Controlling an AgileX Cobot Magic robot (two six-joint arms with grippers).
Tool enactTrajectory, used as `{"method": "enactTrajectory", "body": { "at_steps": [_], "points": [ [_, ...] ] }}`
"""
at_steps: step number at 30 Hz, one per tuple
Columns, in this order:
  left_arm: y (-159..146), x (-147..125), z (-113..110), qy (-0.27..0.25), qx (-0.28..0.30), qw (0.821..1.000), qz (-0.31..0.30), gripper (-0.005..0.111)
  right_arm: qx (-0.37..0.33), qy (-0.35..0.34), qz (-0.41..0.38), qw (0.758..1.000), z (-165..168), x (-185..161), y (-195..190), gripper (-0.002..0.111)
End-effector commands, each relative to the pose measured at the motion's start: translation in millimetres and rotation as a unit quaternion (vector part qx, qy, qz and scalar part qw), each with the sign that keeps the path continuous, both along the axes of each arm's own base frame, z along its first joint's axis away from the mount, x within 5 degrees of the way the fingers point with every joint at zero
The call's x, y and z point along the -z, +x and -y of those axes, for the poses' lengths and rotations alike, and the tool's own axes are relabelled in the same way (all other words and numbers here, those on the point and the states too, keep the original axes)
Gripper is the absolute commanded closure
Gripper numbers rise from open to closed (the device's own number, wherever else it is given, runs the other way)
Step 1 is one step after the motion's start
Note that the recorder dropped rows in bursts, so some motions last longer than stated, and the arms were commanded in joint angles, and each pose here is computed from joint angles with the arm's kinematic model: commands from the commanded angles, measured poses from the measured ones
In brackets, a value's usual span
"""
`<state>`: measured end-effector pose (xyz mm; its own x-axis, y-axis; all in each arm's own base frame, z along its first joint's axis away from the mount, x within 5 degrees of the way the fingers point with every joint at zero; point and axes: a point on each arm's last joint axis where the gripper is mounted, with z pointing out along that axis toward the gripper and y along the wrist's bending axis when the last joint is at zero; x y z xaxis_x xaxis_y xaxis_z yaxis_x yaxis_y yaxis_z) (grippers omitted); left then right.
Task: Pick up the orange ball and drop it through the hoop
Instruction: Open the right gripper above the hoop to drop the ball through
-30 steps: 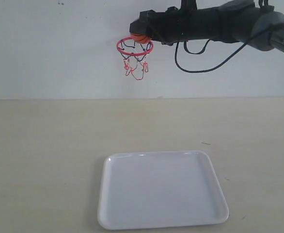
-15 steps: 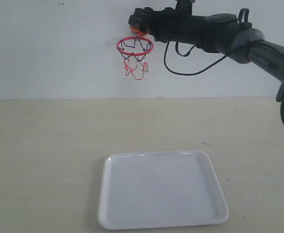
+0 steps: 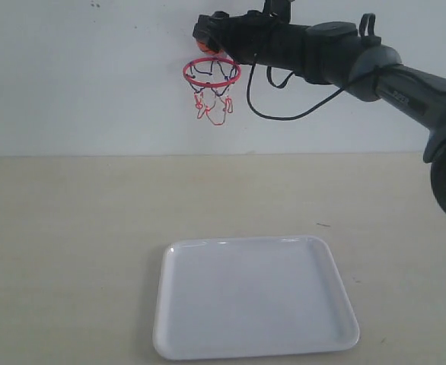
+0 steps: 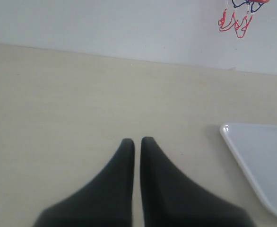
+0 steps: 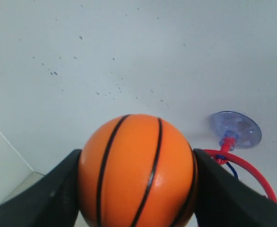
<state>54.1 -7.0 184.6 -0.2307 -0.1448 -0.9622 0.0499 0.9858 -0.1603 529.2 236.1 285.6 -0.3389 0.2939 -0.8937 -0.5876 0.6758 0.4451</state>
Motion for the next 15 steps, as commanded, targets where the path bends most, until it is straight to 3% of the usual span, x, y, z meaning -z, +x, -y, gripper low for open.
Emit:
{"method": "enactTrajectory", "body": {
  "at_steps": [1,3,8,15],
  "points": [
    [0.1,-2.2,-0.2,-0.002,-0.002,1.0,0.008,0.103,0.005,-0.003,0.007,1.0,2.2,-3.1,0.6,0.063],
    [0.1,-2.2,-0.2,-0.002,-0.002,1.0,0.008,0.103,0.005,-0.003,0.007,1.0,2.2,-3.1,0.6,0.06],
    [0.1,-2.2,-0.2,-0.002,-0.002,1.0,0.008,0.103,0.006,-0.013,0.01,1.0,2.5,-2.4,0.7,0.034],
    [0.1,-2.2,-0.2,-0.002,-0.002,1.0,0.008,0.103,0.006,-0.011,0.003,1.0,2.4,-1.7,0.7,0.033]
  ]
}}
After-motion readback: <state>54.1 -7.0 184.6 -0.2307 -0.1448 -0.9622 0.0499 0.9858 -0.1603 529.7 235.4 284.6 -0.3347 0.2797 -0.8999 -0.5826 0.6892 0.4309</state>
